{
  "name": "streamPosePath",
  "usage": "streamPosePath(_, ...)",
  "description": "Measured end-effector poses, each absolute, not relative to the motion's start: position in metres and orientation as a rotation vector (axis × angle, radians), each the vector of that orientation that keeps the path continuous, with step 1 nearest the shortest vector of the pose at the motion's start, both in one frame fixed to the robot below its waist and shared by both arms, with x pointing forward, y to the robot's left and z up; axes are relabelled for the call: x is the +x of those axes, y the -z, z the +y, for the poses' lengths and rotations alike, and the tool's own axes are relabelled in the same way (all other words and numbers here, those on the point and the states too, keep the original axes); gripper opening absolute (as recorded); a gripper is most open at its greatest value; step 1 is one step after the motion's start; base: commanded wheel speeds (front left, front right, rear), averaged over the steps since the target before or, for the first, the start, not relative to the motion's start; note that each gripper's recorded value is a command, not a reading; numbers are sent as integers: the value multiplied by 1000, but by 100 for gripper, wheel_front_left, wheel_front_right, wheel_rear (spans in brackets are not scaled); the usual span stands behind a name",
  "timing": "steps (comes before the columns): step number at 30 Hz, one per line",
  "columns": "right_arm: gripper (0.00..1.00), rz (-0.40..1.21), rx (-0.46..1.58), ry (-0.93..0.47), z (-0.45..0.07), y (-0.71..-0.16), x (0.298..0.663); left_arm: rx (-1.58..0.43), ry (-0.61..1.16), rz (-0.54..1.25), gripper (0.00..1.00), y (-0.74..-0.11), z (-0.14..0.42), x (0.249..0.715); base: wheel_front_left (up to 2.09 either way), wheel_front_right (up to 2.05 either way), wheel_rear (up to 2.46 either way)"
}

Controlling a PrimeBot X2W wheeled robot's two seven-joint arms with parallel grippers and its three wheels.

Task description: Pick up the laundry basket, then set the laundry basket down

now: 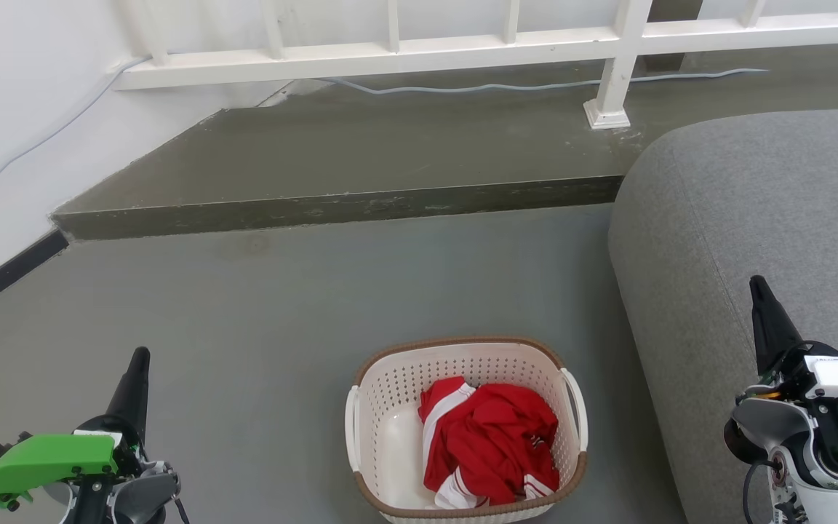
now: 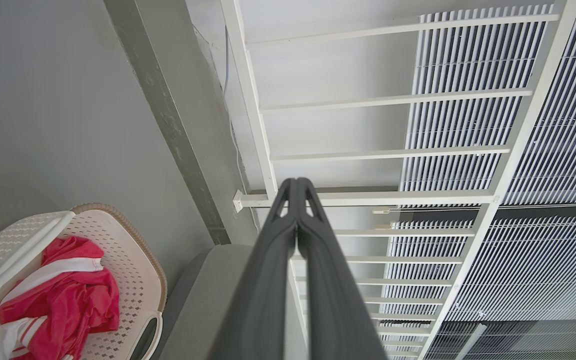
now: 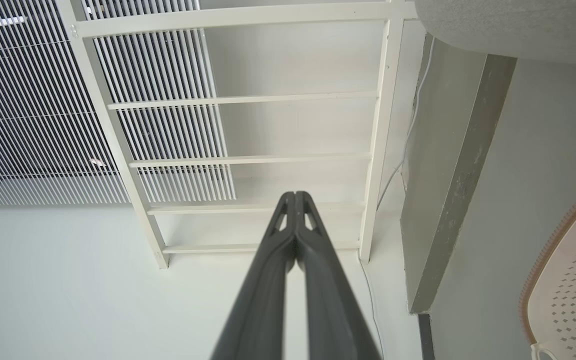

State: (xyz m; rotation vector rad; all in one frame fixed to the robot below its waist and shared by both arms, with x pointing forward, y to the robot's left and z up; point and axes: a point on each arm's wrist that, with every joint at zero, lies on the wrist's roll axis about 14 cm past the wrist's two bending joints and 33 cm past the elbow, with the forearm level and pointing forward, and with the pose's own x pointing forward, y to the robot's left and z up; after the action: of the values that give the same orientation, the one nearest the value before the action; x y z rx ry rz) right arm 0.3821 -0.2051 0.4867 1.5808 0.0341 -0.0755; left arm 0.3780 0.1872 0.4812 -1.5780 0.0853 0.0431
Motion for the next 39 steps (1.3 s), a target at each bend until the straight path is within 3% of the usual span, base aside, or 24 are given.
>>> streamPosePath(39,0,34,1581,76,-205,-487,382,-1578,-43,85,0,-481,187,378,0,0,0)
